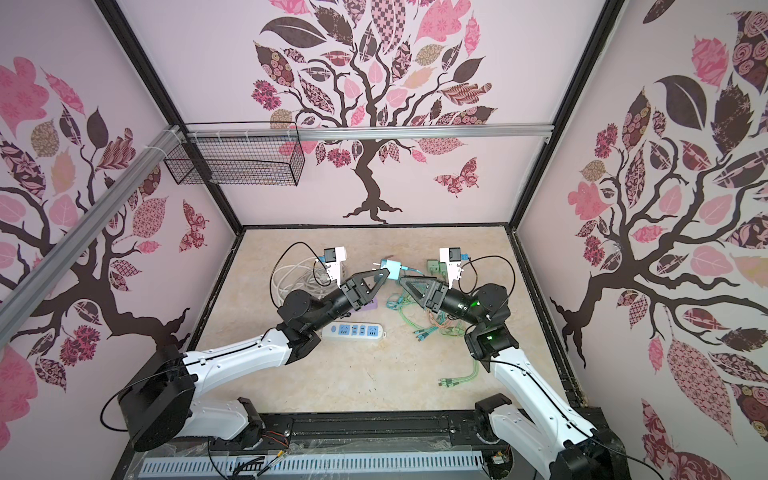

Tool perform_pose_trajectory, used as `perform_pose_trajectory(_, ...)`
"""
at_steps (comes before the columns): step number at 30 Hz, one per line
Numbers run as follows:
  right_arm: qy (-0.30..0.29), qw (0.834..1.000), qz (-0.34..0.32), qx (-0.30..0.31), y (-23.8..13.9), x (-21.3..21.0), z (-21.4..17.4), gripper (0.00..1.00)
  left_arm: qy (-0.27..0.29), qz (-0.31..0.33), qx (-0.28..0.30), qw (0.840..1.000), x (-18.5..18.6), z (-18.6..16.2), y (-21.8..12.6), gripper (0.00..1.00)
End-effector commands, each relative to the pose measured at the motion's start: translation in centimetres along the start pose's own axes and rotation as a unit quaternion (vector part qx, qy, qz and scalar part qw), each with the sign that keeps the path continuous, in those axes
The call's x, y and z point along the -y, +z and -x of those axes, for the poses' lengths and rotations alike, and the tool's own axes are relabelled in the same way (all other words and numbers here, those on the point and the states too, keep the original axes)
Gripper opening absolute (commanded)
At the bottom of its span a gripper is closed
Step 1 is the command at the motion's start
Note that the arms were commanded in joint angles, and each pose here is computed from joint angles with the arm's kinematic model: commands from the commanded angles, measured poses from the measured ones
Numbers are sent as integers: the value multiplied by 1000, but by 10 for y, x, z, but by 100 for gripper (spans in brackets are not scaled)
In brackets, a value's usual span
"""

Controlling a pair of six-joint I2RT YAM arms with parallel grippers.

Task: Insert the plug
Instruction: 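Close the right gripper on the teal plug and open the left gripper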

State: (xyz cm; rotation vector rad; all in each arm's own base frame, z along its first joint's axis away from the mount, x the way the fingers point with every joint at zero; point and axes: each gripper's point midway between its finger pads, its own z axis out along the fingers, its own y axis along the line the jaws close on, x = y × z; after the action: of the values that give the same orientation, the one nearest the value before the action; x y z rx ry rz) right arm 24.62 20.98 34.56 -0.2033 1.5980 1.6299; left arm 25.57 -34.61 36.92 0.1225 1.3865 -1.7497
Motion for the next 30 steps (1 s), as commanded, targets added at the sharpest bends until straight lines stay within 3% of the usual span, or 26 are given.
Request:
perform_pose_trajectory(1,-22,999,28,21,4,-19,14,61,-3,-20,6,1000,5,-4,-1,0)
perform_pose_trajectory(30,-22,997,60,32,9,-34,20,46,-13,-35,-3,999,6,-20,12,0)
